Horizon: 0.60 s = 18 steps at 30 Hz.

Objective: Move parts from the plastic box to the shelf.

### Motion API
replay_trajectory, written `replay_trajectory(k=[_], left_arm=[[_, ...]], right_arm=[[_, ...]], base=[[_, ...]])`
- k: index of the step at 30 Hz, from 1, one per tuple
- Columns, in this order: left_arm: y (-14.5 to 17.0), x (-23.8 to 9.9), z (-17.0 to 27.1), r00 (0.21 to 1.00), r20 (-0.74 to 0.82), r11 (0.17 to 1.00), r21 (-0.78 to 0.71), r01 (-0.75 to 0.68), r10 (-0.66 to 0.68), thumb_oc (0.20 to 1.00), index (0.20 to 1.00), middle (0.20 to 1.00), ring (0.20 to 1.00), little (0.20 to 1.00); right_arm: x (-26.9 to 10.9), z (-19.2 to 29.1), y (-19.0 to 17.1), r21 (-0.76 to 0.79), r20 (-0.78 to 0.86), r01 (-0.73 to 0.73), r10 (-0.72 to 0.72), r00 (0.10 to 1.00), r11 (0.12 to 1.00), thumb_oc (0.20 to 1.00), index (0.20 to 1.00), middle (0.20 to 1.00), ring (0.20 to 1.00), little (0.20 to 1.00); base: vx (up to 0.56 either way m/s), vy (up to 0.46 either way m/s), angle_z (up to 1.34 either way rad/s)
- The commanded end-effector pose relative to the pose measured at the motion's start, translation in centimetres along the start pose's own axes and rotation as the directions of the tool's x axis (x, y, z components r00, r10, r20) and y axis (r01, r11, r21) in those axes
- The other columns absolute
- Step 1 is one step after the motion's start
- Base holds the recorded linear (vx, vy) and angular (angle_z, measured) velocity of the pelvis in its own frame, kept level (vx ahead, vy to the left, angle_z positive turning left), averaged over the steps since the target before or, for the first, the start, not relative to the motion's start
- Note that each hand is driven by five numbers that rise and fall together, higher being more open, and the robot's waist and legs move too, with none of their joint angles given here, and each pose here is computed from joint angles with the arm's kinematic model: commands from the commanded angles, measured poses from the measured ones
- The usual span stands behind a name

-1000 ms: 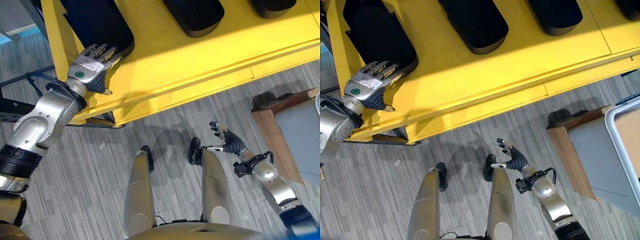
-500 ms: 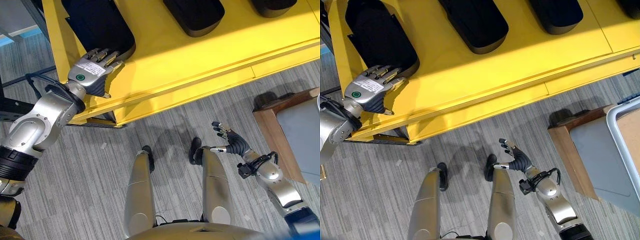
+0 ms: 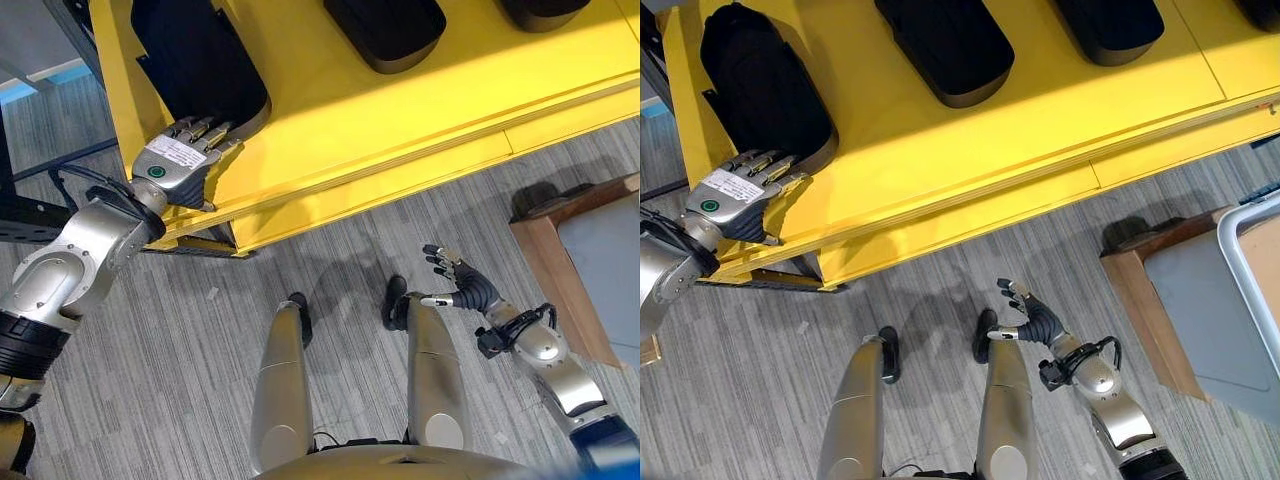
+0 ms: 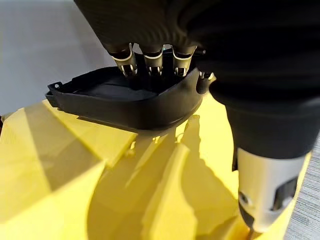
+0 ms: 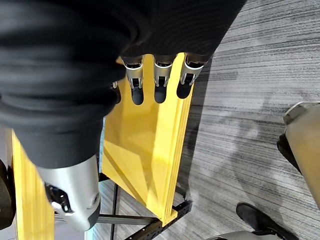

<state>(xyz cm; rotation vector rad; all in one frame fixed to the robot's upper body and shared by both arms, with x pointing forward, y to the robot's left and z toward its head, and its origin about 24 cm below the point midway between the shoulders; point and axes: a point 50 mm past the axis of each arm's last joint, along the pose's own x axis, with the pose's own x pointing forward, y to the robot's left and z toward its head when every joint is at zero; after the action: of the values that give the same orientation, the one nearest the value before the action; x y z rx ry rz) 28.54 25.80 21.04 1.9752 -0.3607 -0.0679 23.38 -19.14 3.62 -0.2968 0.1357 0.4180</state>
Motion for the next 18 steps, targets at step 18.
replay_trajectory(k=[18], left_arm=[[-1.9,-1.7,-5.9,0.957,-0.285,0.989,0.147,-0.019,0.061,1.0,1.0,1.0,1.0,1.0]], right_arm=[[-1.0,1.2,-0.5,-0.075,0.073,0.031,-0.026,0.997,0.997,1.0,1.0,1.0,1.0,1.0]], base=[[0.0,0.002,-0.01]])
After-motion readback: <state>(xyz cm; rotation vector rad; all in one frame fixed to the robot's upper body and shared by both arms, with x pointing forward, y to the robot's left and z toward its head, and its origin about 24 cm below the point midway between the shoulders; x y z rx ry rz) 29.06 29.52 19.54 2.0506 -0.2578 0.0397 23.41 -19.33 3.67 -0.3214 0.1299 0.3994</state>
